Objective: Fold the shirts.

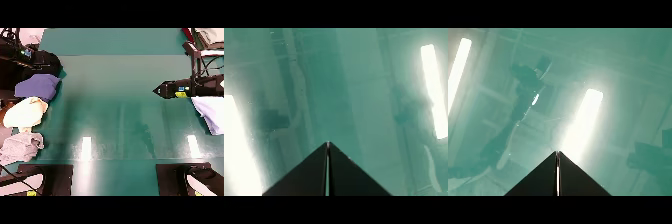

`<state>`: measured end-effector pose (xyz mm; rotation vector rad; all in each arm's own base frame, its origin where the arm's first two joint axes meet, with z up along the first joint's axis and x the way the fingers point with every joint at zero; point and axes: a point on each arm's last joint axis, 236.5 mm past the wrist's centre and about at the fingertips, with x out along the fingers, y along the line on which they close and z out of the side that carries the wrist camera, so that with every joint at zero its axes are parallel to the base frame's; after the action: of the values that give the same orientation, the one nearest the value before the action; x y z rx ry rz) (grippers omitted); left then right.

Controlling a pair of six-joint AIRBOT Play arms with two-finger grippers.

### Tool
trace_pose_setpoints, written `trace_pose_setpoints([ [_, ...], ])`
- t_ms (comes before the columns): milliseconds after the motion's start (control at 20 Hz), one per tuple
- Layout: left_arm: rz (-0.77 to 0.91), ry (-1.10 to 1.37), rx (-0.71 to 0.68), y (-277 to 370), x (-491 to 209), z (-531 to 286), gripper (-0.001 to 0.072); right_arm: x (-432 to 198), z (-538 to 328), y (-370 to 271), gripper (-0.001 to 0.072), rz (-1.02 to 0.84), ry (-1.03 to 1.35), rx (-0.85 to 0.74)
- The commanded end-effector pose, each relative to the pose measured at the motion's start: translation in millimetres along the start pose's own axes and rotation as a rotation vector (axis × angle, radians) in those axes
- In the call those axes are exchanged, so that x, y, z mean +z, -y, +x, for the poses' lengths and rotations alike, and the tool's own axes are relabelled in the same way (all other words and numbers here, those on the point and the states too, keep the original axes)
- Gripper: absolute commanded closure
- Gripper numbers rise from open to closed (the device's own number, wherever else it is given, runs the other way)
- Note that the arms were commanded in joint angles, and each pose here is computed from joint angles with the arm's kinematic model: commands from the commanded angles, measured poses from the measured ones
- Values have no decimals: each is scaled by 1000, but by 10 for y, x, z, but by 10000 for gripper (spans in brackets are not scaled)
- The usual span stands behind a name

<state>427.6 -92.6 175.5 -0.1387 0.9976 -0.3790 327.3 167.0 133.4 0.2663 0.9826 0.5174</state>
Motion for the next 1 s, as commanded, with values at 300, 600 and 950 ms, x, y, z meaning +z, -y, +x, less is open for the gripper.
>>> trace_pose_setpoints([
  [300,32,319,291,-827,822,64,124,-13,0,-21,694,-1,-5,5],
  [600,-73,201,397,-2058,555,1057,122,-28,1,-21,694,58,-12,4],
  [950,-29,182,437,-2592,532,1652,123,-24,1,-20,694,77,-10,4],
])
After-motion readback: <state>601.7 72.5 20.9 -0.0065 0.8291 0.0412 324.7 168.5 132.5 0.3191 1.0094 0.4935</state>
